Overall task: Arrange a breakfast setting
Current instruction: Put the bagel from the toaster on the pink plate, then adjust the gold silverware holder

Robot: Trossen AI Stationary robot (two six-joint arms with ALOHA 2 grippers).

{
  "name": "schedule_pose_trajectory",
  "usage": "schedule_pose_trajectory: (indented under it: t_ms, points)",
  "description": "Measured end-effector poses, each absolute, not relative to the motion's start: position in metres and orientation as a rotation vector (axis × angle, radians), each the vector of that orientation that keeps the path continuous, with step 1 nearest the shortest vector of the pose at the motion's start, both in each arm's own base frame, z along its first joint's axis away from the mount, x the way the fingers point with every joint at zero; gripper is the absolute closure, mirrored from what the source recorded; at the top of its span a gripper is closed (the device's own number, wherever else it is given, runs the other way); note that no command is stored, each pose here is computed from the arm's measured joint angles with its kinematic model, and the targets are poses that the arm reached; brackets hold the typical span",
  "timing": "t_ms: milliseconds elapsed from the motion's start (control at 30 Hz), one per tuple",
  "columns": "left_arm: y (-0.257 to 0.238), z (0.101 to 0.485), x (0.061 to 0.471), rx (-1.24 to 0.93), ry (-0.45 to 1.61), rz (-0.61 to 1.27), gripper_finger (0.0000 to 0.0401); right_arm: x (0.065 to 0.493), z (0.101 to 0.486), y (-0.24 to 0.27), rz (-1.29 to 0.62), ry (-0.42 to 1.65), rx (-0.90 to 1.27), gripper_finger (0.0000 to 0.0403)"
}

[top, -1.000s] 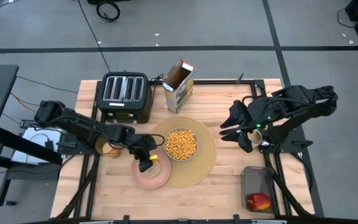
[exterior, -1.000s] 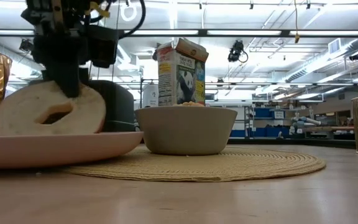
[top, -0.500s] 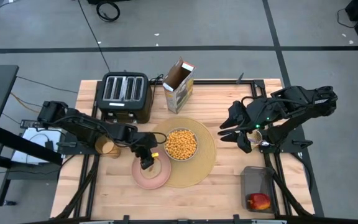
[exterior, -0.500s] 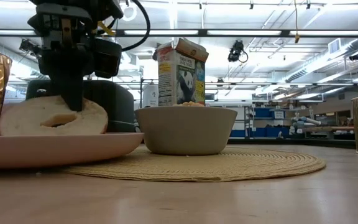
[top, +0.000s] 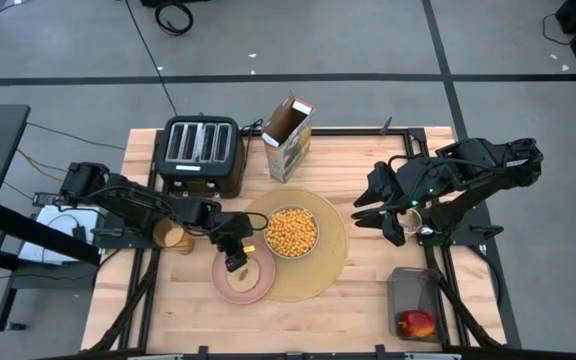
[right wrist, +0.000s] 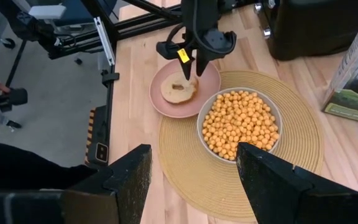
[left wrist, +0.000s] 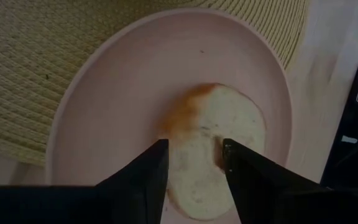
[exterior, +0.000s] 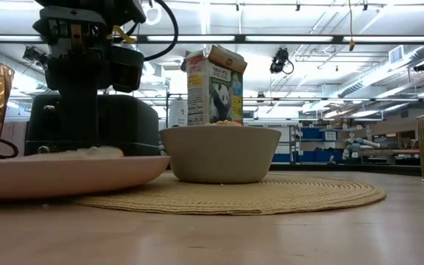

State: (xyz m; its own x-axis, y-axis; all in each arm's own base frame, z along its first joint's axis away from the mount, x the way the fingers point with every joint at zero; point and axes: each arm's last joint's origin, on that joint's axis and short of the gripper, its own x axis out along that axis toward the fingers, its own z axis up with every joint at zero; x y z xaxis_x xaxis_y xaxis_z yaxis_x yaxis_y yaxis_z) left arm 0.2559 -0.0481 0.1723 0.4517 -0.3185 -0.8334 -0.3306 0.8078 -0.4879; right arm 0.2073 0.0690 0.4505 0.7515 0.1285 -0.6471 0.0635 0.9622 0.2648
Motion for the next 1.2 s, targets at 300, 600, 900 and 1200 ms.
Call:
schedule_pose_trajectory:
  t_ms: [300,600,900,1200]
  points:
    - [-0.045,0.215,0.265,-0.676,1.154,-0.011,0.0243,0.207,0.444,0.068,-0.006,0.753,0.274,0.0163]
    - [-0.059,0.289,0.289,-0.519,0.895,-0.079,0.0243,0.189,0.395,0.060,-0.343,1.142,0.441,0.0163]
    - [-0.061,0.348,0.302,-0.442,0.634,-0.159,0.0244,0.178,0.329,0.058,-0.499,1.468,0.523,0.0174]
    - [-0.067,0.369,0.307,-0.433,0.480,-0.207,0.0244,0.168,0.274,0.044,-0.312,1.772,0.387,0.0180]
